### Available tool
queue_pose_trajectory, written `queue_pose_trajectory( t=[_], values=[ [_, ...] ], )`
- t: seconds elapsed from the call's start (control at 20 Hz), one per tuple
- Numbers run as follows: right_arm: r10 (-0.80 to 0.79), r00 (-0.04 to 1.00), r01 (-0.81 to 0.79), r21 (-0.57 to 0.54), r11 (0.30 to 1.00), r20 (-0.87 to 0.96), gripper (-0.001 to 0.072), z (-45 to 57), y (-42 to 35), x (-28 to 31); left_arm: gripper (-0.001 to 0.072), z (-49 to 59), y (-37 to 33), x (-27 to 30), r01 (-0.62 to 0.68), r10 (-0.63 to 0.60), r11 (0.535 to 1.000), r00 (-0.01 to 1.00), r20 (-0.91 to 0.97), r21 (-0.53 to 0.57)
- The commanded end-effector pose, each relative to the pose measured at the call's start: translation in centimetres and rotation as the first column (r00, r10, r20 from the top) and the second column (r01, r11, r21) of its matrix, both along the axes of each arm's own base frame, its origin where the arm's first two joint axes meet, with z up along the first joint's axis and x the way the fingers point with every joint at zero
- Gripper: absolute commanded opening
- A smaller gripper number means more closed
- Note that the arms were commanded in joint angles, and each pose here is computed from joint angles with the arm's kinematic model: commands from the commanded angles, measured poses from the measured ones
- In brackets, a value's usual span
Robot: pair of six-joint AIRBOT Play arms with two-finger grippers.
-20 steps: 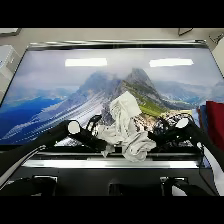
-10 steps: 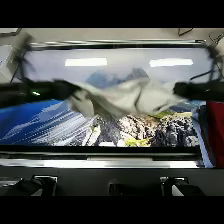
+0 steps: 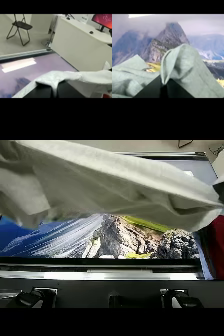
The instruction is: Fold the clothes and pants, and hang the long-sleeved shirts on hangers.
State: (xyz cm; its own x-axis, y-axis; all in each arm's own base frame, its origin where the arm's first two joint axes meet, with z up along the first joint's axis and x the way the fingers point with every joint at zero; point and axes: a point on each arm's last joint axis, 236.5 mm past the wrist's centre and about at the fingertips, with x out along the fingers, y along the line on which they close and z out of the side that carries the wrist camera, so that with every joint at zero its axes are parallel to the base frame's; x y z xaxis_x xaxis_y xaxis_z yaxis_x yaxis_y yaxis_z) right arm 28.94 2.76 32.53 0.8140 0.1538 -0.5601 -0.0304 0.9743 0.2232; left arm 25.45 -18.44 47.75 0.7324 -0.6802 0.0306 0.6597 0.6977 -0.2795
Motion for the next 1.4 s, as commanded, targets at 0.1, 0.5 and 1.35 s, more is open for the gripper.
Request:
queue_pose_trajectory(
  t=[0.1, 0.5, 1.35],
  values=[
    [0.014, 0.920, 0.001, 0.037, 0.999, -0.391, 0.0042, -9.4, 0.3, -1.9, 0.0029, -2.1, -0.4, 6.4, -0.070, 0.070, 0.996, 0.998, -0.003, 0.056],
    [-0.041, 0.822, 0.192, 0.210, 0.959, -0.569, 0.0042, -30.0, 1.5, 6.2, 0.0031, -32.4, -5.9, 24.6, 0.058, 0.112, 0.958, 0.829, -0.548, 0.282],
    [-0.109, 0.579, 0.464, 0.217, 0.859, -0.808, 0.0657, -33.6, -13.9, 1.8, 0.0708, -45.2, 13.0, 9.4, 0.253, 0.332, 0.907, 0.066, -0.941, 0.337]
  ],
)
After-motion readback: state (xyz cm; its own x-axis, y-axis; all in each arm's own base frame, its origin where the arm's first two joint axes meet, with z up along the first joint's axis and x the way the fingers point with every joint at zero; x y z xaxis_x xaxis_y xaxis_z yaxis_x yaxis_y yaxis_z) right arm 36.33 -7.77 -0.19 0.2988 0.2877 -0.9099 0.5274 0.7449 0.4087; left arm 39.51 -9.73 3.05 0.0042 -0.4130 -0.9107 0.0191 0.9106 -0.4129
